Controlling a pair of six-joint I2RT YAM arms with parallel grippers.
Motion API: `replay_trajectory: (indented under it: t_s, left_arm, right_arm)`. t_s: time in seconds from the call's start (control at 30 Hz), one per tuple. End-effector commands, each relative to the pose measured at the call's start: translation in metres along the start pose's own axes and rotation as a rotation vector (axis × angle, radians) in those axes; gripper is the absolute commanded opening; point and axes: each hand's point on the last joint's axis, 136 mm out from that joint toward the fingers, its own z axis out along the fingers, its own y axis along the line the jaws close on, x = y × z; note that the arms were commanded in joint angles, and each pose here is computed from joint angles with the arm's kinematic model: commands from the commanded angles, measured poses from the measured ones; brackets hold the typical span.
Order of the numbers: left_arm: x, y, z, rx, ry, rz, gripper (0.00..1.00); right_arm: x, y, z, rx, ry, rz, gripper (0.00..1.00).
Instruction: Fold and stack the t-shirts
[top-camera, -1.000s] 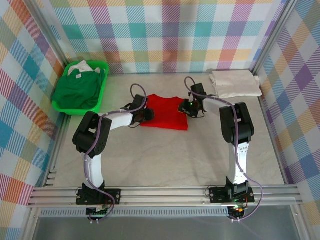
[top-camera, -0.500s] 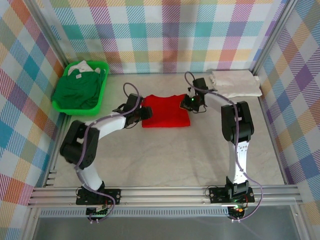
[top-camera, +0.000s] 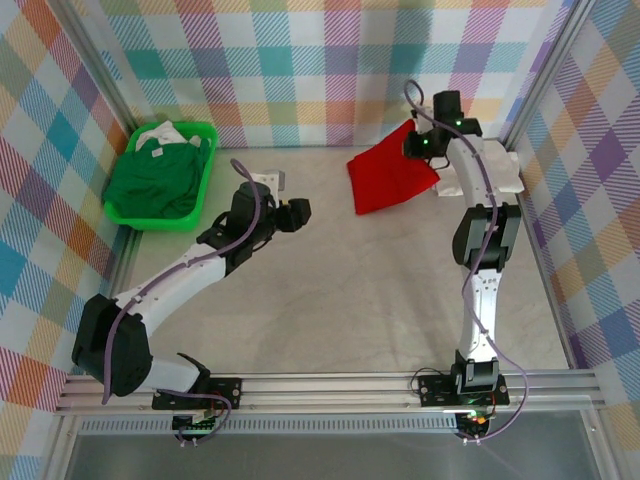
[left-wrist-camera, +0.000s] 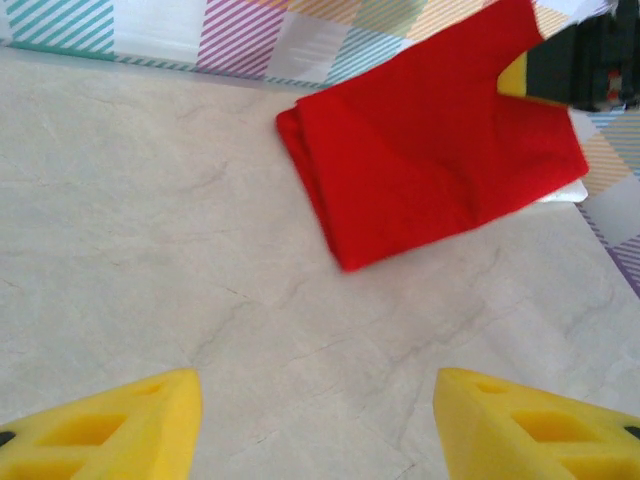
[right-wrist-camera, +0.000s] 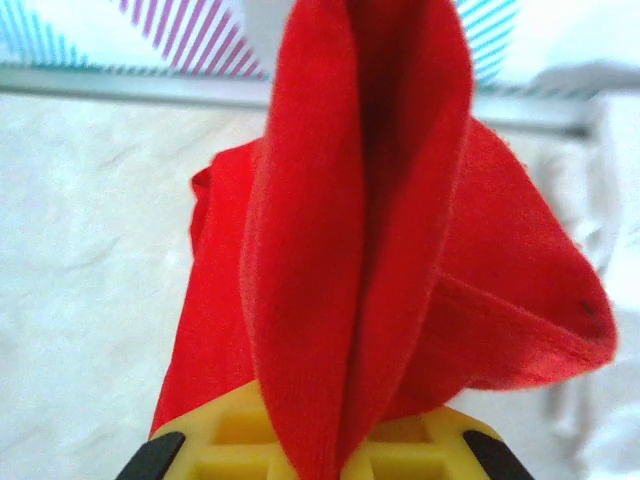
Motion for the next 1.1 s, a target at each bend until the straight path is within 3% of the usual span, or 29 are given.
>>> replay_trajectory:
  t_s: [0.0, 0.17, 0.43, 0.9, 1.07]
  left_arm:
    - [0.016, -0.013, -0.005, 0.074, 0.034, 0.073, 0.64]
    - [0.024, -0.028, -0.018, 0.136, 0.035, 0.146, 0.65]
    - [0.032, -0.018, -0.025, 0.093, 0.057, 0.174, 0.67]
    - [0.037, -0.019, -0.017, 0.104, 0.08, 0.171, 0.69]
    - [0.039, -0.02, -0.011, 0.104, 0.095, 0.167, 0.7]
  right_arm:
    - [0.01, -0.03, -0.002, 0.092, 0.083, -0.142, 0.0]
    - [-0.018, -0.056, -0.024, 0.22, 0.008, -0.278, 0.0]
    - [-0.054, -0.069, -0.071, 0.224, -0.135, -0.306, 0.0]
    - [-0.071, -0.126, -0.113, 0.389, -0.198, -0.341, 0.0]
    - [-0.068, -0.144, -0.11, 0.433, -0.182, -0.362, 0.0]
